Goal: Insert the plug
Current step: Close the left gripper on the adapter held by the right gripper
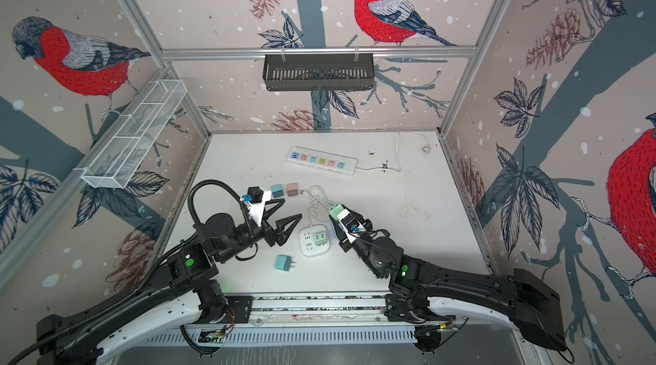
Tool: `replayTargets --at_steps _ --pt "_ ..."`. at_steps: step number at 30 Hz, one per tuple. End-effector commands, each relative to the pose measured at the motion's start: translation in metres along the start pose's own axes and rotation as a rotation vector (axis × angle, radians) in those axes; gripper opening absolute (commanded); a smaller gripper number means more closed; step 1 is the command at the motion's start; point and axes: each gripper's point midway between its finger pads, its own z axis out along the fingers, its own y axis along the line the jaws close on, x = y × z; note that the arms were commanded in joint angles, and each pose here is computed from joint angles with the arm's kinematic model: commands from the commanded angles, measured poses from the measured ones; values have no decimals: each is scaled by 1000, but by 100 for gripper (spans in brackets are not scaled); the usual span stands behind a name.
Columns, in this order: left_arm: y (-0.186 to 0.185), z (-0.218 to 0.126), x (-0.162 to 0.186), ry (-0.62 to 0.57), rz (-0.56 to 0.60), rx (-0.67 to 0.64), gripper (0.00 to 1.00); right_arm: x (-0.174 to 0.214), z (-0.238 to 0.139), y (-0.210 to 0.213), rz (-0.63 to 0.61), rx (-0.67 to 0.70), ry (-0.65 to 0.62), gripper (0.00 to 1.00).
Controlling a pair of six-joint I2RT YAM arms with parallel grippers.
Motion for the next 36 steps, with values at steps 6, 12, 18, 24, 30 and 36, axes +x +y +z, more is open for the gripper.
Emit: replayTargets --at_steps 6,12,18,24,30,36 --pt "-37 9 -8 -3 14 207 85 -30 -9 25 -302 -129 -208 1" --pt "-52 9 -5 10 25 297 84 -37 -11 25 -387 -120 -251 1" --pt "-57 11 4 44 41 331 83 -36 -14 38 -459 -168 -290 1" --pt "-61 15 7 69 47 355 76 -41 -13 51 -499 -204 -304 1" --pt "-68 19 16 109 57 375 72 -44 -12 56 -508 -215 -316 1" --pt "-79 27 26 162 102 367 60 -47 -10 57 -518 -216 -310 1"
